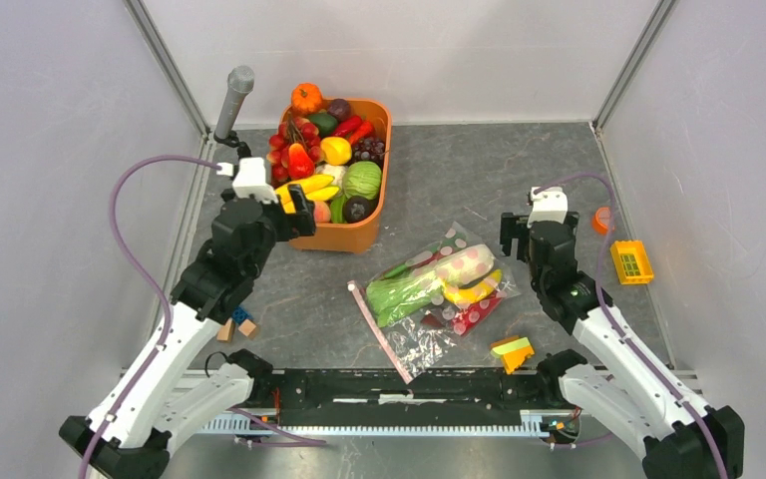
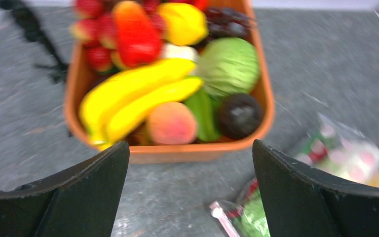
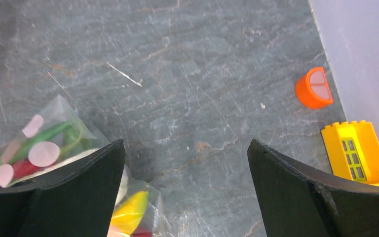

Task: Place the food in the zip-top bag and seal the zipper
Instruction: Reset both arms

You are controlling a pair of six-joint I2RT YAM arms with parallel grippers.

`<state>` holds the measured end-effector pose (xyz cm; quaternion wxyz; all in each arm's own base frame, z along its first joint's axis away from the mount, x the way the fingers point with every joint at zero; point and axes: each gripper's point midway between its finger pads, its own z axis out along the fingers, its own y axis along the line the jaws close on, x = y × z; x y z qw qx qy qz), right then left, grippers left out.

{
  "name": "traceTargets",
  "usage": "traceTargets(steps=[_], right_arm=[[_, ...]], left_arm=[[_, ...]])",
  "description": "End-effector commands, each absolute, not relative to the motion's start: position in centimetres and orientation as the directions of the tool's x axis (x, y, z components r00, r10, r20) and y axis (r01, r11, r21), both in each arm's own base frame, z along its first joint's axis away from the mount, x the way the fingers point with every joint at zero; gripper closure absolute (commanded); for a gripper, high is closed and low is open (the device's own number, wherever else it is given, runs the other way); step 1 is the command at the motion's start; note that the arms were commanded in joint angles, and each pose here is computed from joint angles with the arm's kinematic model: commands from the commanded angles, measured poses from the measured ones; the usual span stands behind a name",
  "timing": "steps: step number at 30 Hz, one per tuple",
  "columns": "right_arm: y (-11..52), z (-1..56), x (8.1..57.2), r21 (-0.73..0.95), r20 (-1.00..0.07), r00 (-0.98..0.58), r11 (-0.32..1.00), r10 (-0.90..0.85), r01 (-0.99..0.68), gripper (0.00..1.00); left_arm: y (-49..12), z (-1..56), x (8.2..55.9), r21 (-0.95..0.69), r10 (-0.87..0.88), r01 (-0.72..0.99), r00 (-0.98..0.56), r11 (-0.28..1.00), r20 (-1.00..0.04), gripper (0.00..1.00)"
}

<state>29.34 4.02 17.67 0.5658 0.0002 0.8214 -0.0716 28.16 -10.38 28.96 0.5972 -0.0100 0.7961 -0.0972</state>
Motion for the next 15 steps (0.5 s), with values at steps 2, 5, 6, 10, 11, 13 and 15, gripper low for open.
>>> traceTargets(steps=[2,5,6,10,11,13,15], right_arm=[[4.6,18.2,29.3,-0.005,-0.947,-0.321,0.999,0.006,0.033,0.02],[5.0,18.2,29.0,0.039,-0.954,-0.298,0.999,0.043,0.02,0.02],[5.1,18.2,28.9,0.052,-0.955,-0.293,0.998,0.055,0.017,0.02],[5.1,17.9,28.6,0.071,-0.953,-0.295,0.997,0.074,0.019,0.02],[5.1,17.8,28.5,0.073,-0.952,-0.296,0.997,0.077,0.025,0.02],[4.9,17.8,28.5,0.074,-0.951,-0.298,0.997,0.081,0.036,0.02],[4.9,17.8,28.4,0.08,-0.951,-0.297,0.996,0.088,0.04,0.02]], left_arm=[[-8.7,31.0,27.1,-0.273,-0.251,0.042,-0.279,0.961,-0.927,0.0],[-7.8,31.4,26.6,-0.338,-0.33,-0.007,-0.237,0.941,-0.914,0.0],[-7.6,31.6,26.3,-0.338,-0.332,-0.009,-0.226,0.941,-0.916,0.0],[-5.5,31.9,25.8,-0.329,-0.34,-0.092,-0.177,0.94,-0.923,0.0],[-5.2,31.9,25.8,-0.324,-0.338,-0.105,-0.172,0.94,-0.925,0.0],[-4.9,31.6,25.9,-0.315,-0.337,-0.138,-0.185,0.939,-0.923,0.0],[-5.0,31.1,26.1,-0.3,-0.325,-0.144,-0.207,0.943,-0.923,0.0]])
